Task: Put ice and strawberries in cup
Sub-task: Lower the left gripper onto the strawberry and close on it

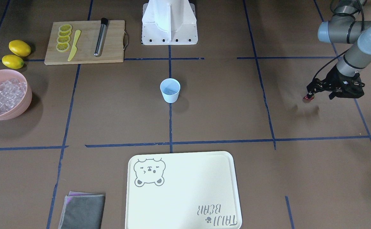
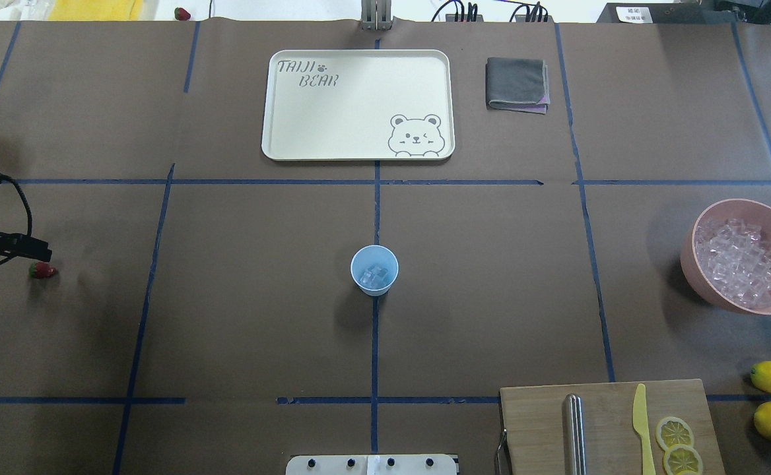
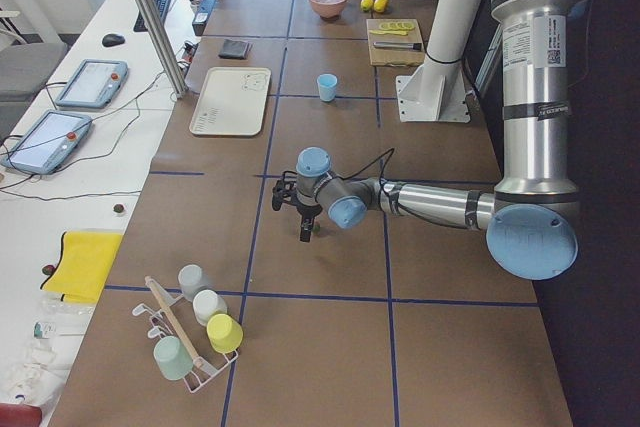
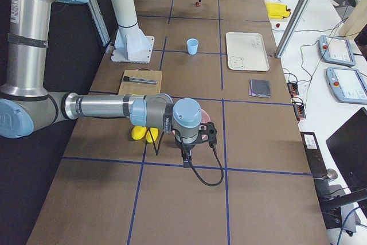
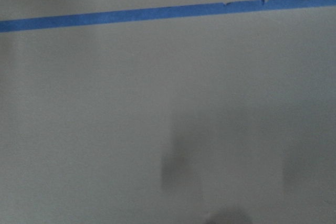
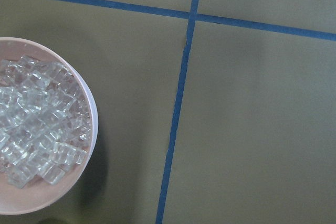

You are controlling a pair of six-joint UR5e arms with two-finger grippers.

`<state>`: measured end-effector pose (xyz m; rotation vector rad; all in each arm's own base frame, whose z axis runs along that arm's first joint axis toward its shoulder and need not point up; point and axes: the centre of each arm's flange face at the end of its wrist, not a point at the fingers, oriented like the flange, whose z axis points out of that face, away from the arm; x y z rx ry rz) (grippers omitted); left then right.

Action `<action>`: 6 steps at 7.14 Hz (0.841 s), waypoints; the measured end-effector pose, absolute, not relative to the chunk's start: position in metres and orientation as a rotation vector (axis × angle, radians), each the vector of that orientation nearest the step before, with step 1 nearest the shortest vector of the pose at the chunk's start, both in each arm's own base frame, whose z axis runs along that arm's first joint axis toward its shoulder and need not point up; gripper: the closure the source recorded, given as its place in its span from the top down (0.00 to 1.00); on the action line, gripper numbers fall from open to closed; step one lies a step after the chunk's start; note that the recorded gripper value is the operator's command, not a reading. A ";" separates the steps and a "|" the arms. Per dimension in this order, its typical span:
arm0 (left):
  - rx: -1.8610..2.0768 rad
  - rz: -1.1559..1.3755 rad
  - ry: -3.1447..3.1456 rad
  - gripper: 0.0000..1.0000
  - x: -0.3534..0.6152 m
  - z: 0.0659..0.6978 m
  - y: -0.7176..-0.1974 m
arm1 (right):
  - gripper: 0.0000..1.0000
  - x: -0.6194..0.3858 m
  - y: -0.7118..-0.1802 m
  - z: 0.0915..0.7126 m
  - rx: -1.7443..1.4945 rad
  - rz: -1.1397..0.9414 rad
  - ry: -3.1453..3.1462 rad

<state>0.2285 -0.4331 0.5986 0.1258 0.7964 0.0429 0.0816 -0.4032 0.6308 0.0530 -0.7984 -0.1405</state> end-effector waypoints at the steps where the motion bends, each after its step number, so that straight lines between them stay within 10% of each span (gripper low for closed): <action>1: 0.120 0.049 0.799 1.00 0.233 0.598 -0.431 | 1.00 0.082 -0.403 0.631 0.053 -0.141 -0.799; 6: 0.107 0.065 0.803 0.85 0.242 0.598 -0.426 | 1.00 0.082 -0.402 0.633 0.049 -0.140 -0.799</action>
